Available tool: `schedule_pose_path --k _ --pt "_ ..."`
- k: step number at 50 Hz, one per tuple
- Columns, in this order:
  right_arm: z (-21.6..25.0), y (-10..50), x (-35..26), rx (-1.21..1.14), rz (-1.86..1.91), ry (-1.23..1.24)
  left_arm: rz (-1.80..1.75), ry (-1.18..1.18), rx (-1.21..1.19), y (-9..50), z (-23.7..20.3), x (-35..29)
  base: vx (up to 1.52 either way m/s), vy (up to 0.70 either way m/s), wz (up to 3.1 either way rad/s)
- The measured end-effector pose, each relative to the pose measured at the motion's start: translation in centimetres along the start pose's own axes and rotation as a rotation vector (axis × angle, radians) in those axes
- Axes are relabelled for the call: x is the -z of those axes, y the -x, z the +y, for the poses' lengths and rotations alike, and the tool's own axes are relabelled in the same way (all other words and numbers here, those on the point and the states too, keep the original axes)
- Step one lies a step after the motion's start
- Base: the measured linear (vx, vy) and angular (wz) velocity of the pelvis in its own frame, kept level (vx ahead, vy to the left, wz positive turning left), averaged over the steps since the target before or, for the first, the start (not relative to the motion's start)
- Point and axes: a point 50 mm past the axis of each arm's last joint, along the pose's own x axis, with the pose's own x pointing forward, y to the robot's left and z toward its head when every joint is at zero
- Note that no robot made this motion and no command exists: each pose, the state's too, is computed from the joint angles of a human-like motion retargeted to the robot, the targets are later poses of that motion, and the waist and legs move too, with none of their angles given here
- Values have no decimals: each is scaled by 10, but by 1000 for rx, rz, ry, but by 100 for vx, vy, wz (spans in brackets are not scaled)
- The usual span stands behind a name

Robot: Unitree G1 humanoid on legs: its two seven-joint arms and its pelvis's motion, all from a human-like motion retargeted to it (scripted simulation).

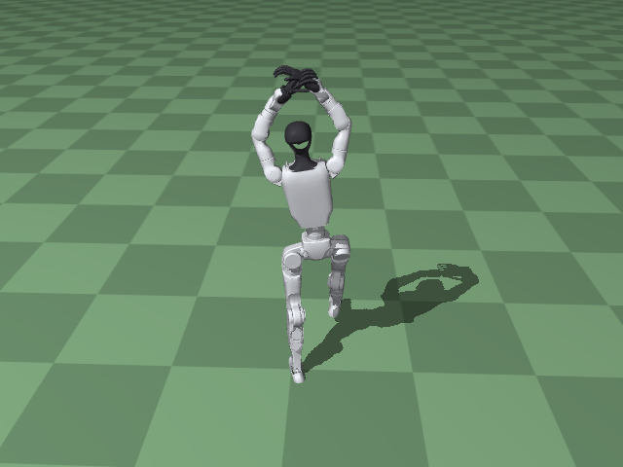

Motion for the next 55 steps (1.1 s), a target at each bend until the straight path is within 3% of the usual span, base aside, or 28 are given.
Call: schedule_pose_path --k 25,34,41,43,55 --pt "-16 11 -7 61 -25 -118 6 14 -44 -13 -3 -11 45 -16 -6" --pt "-18 18 9 58 4 -269 49 65 -15 -13 -8 -7 34 -2 -12" --pt "-14 15 6 50 -9 -208 24 64 -47 -11 -3 -9 26 -3 -32" --pt "-14 15 3 61 -22 -91 15 47 -42 -10 -4 -9 27 3 -31" --pt "-19 11 -21 64 -92 -100 -27 39 -21 -16 4 -24 26 16 28"
